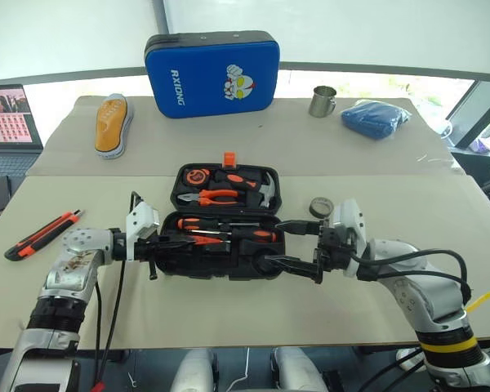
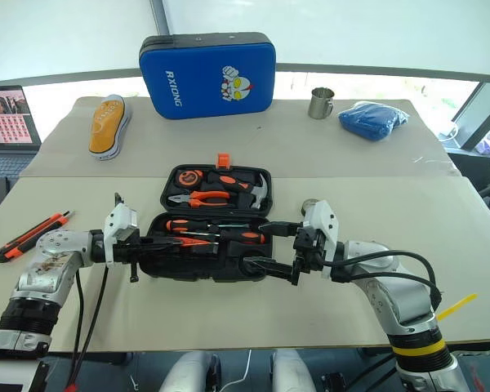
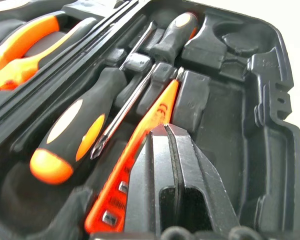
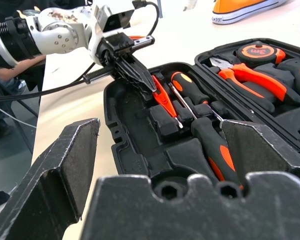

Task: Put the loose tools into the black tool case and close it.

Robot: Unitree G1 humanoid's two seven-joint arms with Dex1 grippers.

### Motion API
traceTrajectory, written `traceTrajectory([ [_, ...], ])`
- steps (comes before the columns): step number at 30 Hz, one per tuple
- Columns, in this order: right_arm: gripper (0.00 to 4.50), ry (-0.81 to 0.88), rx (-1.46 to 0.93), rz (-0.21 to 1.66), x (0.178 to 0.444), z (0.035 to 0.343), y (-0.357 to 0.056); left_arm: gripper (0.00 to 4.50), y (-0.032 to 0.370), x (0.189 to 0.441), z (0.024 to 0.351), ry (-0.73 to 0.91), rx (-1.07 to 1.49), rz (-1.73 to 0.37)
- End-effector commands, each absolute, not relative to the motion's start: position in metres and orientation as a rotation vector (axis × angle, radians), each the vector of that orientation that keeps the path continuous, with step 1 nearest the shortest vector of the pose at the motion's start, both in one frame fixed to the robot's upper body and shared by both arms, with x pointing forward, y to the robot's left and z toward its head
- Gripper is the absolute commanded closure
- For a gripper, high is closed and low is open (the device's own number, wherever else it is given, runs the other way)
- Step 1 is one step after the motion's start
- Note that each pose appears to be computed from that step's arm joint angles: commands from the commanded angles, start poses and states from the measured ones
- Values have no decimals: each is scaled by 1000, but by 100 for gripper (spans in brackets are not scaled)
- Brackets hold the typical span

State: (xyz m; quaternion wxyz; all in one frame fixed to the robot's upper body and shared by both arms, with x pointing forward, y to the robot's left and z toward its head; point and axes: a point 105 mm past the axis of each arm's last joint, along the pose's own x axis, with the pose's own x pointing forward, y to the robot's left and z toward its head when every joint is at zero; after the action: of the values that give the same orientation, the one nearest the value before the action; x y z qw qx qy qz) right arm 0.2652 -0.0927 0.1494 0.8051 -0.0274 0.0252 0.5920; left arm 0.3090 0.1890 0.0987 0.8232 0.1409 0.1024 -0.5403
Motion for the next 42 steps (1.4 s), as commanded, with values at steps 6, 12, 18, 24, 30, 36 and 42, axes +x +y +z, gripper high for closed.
traceTrajectory([
  [6,0,2,-70,1310,262,159,-89,448,185,314,70,403,300,-1048],
  [12,0,-1,-60,1326,260,160,-88,448,184,301,74,374,284,-1058],
  [18,0,-112,-25,1332,259,170,-87,379,220,301,119,86,227,-805],
  [24,0,-357,-10,1318,254,181,-103,158,305,232,126,8,200,-364],
  [30,0,-419,-43,1319,246,168,-107,2,389,139,98,83,122,159],
  [36,0,-456,-34,1332,242,169,-97,2,418,102,87,123,66,349],
  [42,0,-455,-34,1330,241,172,-93,2,426,142,99,126,20,261],
])
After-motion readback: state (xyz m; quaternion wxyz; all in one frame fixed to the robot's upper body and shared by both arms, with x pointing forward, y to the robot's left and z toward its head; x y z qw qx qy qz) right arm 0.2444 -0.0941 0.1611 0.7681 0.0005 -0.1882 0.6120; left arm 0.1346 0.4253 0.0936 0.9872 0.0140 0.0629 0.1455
